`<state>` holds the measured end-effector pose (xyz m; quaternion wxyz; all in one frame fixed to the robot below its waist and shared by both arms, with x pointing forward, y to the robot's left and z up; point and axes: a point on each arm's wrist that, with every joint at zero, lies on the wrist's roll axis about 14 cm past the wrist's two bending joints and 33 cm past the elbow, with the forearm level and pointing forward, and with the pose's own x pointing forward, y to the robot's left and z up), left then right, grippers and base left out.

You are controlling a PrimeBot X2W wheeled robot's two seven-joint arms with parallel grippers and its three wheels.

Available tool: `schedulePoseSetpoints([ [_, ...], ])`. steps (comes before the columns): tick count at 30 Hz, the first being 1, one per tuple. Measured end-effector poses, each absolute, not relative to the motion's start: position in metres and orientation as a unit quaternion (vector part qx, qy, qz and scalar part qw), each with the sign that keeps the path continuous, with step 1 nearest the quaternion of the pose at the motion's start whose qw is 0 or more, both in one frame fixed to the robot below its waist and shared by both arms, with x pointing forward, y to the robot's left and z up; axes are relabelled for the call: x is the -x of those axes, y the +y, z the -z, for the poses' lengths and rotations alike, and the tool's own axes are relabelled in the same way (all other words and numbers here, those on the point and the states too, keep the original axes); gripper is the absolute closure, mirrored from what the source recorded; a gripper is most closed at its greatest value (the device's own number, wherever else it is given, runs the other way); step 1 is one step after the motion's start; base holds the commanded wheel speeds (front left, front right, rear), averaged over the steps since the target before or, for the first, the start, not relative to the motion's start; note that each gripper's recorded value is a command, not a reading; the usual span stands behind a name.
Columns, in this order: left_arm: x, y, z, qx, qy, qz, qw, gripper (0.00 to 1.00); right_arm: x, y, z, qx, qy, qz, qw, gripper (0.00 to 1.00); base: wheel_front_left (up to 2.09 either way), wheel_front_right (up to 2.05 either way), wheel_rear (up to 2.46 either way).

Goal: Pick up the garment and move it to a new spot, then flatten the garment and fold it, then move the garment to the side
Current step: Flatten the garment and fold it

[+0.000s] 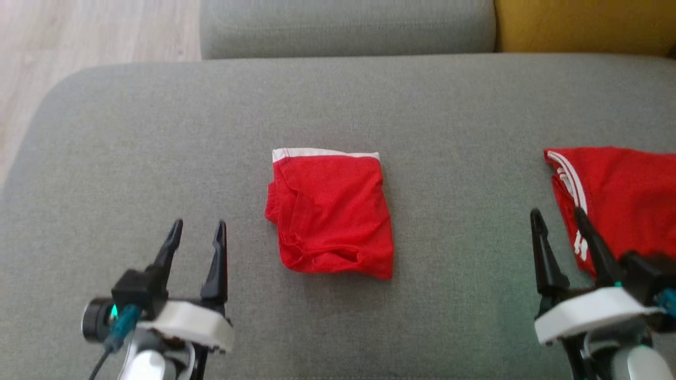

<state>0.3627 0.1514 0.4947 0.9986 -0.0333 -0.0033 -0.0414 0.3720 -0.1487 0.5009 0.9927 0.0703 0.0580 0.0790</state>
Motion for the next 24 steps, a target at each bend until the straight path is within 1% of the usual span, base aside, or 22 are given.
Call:
schedulePoseSetpoints([
  [11,-0.33,0.158,-0.494,0.028,0.007,0.036,0.999,0.0,-0.338,-0.157,-0.505,-0.065,0.063,-0.069,0.994,0.0,0.0,0.0,0.0],
  [24,-0.325,0.163,-0.497,0.033,0.005,0.024,0.999,0.0,-0.334,-0.155,-0.509,-0.065,0.062,-0.073,0.993,0.0,0.0,0.0,0.0],
])
